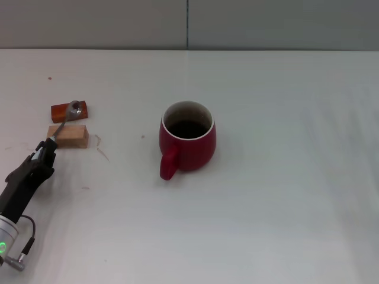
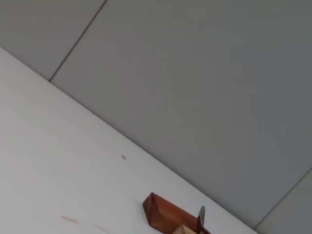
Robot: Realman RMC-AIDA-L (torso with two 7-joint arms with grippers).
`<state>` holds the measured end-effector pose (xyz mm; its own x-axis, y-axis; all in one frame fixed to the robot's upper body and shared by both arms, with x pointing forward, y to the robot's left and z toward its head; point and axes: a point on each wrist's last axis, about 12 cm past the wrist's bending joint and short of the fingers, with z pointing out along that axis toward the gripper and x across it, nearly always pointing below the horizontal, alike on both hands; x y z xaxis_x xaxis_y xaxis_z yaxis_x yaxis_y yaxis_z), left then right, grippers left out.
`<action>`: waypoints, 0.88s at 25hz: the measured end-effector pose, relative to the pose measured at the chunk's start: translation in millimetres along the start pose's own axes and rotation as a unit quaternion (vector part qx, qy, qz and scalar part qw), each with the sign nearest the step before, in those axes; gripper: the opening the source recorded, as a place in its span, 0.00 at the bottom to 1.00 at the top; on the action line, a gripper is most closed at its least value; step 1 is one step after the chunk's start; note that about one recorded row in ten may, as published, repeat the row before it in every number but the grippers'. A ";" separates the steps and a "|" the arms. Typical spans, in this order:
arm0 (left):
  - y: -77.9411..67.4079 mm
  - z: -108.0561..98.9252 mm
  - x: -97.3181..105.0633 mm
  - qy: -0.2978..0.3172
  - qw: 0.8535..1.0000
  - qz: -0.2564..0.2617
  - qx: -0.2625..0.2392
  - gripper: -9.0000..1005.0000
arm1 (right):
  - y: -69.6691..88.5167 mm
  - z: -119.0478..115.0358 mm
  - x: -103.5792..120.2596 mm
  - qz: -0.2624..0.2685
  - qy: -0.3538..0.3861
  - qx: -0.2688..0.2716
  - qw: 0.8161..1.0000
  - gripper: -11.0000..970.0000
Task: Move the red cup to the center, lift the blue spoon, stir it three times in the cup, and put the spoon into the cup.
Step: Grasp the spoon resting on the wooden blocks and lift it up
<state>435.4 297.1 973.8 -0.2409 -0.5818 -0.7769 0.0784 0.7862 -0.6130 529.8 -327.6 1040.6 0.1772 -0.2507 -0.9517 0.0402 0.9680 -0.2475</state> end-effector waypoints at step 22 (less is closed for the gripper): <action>3.2 3.8 -12.1 -0.007 0.989 -0.146 0.019 0.15 | -0.5 -1.2 0.5 0.000 0.001 0.001 1.000 0.62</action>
<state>442.3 305.8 980.7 -0.2450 -0.7859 -0.5677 0.0434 0.5761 -0.8162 528.7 -328.3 1040.0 0.1751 -0.2512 -0.9520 0.0419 0.9679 -0.2477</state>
